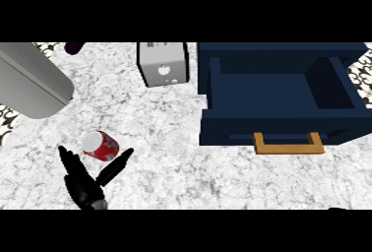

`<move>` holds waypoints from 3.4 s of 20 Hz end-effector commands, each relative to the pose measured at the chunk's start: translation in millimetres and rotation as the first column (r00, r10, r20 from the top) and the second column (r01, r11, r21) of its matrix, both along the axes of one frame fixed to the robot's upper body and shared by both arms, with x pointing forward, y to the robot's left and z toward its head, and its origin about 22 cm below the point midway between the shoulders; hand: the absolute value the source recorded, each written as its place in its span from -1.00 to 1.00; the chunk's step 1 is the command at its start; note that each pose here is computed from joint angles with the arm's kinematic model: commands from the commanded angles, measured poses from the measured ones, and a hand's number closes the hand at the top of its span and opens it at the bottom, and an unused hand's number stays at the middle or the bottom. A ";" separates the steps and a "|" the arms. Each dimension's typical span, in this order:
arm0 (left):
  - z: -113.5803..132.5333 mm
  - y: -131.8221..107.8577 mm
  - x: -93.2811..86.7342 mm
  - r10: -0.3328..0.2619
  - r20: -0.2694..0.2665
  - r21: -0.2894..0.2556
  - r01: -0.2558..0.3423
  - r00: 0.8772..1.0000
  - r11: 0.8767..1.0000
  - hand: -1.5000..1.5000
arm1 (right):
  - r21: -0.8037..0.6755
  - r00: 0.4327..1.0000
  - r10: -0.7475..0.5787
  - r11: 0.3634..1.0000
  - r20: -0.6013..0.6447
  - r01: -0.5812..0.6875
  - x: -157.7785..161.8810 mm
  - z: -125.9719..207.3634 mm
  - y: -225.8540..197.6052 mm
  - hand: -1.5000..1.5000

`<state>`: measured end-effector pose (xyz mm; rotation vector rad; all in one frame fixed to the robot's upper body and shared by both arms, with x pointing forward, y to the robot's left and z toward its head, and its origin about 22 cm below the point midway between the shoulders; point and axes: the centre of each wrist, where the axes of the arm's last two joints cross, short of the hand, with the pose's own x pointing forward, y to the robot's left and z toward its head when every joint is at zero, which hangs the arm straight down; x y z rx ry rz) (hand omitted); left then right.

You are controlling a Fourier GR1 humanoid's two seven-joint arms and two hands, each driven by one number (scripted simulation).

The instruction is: Pick up the can, place it into the drawer and close the drawer

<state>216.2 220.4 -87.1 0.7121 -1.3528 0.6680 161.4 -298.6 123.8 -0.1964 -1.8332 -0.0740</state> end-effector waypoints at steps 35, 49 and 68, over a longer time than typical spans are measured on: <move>-42.9 46.7 67.5 -0.227 0.168 -0.049 0.238 0.959 0.970 1.00 | -0.026 1.000 -0.013 1.000 0.016 0.013 15.3 12.2 -0.5 -1.00; 6.9 3.2 127.0 -0.742 0.240 -0.008 0.765 0.626 0.643 1.00 | -0.046 0.999 -0.035 0.998 0.027 0.037 1.7 22.8 -7.6 -1.00; 210.7 -116.8 191.7 -0.850 0.248 0.093 0.862 0.464 0.498 1.00 | -0.059 0.998 -0.036 0.998 0.044 0.038 -4.6 23.3 -4.0 -1.00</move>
